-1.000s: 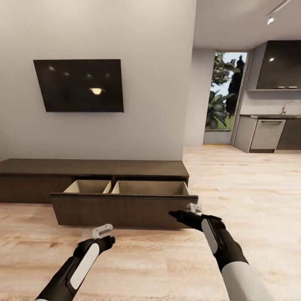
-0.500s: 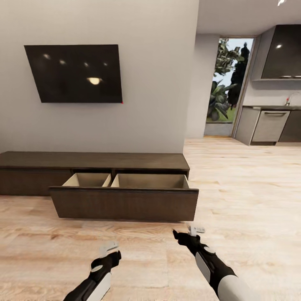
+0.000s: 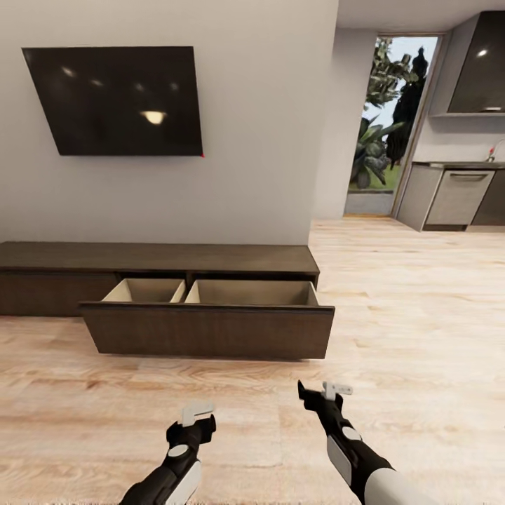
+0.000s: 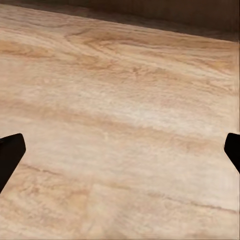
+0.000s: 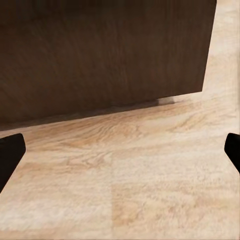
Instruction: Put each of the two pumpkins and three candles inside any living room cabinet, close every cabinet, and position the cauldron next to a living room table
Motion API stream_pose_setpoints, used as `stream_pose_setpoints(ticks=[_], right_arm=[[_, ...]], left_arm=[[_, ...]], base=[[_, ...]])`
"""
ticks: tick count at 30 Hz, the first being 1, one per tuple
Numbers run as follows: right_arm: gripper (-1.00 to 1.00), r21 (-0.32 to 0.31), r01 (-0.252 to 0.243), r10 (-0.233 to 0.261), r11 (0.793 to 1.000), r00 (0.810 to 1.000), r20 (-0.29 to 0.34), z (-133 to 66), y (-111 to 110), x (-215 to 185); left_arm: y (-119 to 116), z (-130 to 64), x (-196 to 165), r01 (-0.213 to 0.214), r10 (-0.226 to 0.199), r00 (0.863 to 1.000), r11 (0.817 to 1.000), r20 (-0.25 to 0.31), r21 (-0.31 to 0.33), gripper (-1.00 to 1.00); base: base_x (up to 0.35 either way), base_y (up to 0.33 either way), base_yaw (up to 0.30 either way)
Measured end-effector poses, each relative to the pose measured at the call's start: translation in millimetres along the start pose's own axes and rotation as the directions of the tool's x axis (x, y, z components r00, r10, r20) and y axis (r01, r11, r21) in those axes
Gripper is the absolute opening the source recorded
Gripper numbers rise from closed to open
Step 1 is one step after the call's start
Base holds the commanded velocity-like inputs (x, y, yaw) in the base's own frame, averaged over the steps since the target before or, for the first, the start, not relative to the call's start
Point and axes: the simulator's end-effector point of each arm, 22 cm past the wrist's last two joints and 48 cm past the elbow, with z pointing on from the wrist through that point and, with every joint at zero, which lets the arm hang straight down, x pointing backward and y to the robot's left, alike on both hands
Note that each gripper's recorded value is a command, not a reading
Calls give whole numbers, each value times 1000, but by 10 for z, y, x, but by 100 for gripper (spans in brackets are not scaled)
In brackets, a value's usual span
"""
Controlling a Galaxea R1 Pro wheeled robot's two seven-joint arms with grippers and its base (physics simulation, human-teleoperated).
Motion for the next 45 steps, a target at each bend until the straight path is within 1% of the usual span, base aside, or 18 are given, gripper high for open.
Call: stream_pose_setpoints(ticks=[3,5,9,11,13,16,18,20,25,30,34,36,39,45], right_arm=[[100,4,2,-1,1000,1000,-8,1,-25,100],[100,6,2,-2,1000,1000,-14,0,-40,170],[100,9,2,-2,1000,1000,-9,11,-52,238],[100,3,1,-1,1000,1000,-15,18,-2,291],[100,-12,11,-11,1000,1000,-26,24,74,354],[100,-50,47,-49,998,998,-43,33,211,449],[100,-89,81,-85,993,995,-53,32,356,520],[100,-116,102,-109,988,992,-60,34,451,574],[100,-147,131,-143,981,986,-80,38,528,721],[100,-156,130,-146,979,984,-97,57,533,825],[100,-154,125,-143,980,983,-115,70,512,919],[100,-153,122,-140,981,983,-117,77,508,929],[100,-148,116,-133,982,985,-109,98,502,882],[100,-143,110,-125,984,987,-97,133,506,812]], left_arm=[[-137,33,16,-2,3,1000,998,-5,60,100],[-201,55,-6,-2,2,1000,996,-3,88,100],[-264,106,-41,-3,3,1000,994,-2,107,100],[-271,131,-35,-4,4,1000,994,-5,109,100],[-253,169,-49,-5,6,1000,994,-6,106,100],[-210,218,-41,-4,6,1000,995,-10,99,100],[-212,240,-31,-3,5,1000,995,-13,100,100],[-228,288,-132,-5,6,1000,995,-4,101,100],[-260,362,-132,-10,12,1000,994,-12,111,100],[-244,415,-69,-20,22,1000,994,-21,110,100],[-245,452,-29,-61,63,998,992,-15,109,100],[-259,457,-24,-75,77,997,991,-11,111,100],[-263,456,-42,-84,85,996,990,-6,112,100],[-266,454,-71,-84,84,996,990,-1,112,100]], base=[[0,0,0],[0,0,0],[0,0,0],[0,0,0],[0,0,0],[0,0,0],[0,0,0],[0,0,0],[0,0,0],[0,0,0],[0,0,0],[0,0,0],[0,0,0],[1,0,0]])
